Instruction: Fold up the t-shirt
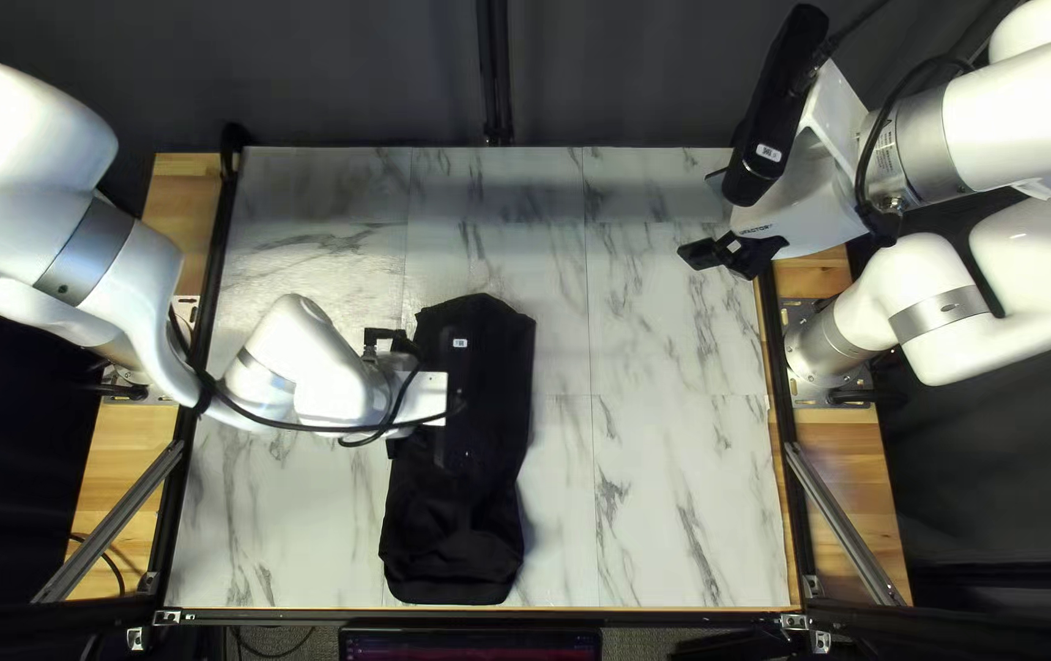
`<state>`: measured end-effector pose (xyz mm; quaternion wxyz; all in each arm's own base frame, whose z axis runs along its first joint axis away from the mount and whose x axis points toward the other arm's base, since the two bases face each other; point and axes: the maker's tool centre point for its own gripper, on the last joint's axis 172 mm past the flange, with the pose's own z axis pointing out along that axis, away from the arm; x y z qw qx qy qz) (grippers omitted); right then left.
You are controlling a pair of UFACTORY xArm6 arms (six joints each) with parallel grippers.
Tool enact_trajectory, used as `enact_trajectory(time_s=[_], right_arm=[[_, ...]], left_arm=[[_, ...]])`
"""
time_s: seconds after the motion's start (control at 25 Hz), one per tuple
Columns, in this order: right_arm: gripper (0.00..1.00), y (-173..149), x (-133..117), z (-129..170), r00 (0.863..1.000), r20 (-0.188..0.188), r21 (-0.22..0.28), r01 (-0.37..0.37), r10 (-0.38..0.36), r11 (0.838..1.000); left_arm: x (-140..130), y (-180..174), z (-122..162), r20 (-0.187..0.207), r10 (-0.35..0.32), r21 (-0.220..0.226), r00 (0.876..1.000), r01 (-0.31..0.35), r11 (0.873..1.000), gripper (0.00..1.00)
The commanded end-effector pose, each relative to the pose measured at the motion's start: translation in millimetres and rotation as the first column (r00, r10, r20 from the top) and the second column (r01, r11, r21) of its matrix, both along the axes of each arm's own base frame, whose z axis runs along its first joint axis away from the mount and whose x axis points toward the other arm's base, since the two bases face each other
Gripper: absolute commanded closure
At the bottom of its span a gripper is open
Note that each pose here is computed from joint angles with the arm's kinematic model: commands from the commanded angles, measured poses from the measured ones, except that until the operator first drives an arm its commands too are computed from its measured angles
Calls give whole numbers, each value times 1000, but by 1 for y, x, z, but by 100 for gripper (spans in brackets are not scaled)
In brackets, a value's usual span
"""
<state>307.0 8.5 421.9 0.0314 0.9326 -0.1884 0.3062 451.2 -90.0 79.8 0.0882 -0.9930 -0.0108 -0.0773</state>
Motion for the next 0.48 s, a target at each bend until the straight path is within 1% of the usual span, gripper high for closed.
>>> enact_trajectory(time_s=[0.04,0.16,0.24,0.36,0.48], right_arm=[[0,0,0,0,1000,0,0,0,0,1000],[0,0,0,0,1000,0,0,0,0,1000],[0,0,0,0,1000,0,0,0,0,1000],[0,0,0,0,1000,0,0,0,0,1000],[0,0,0,0,1000,0,0,0,0,1000]], left_arm=[[6,3,-8,11,23,-44,1000,-22,999,100],[7,4,-9,12,32,-64,999,-31,997,100],[6,3,-2,12,34,-68,999,-33,997,100],[9,2,12,11,29,-62,1000,-28,998,100],[19,2,34,1,9,-45,1000,-8,999,100]])
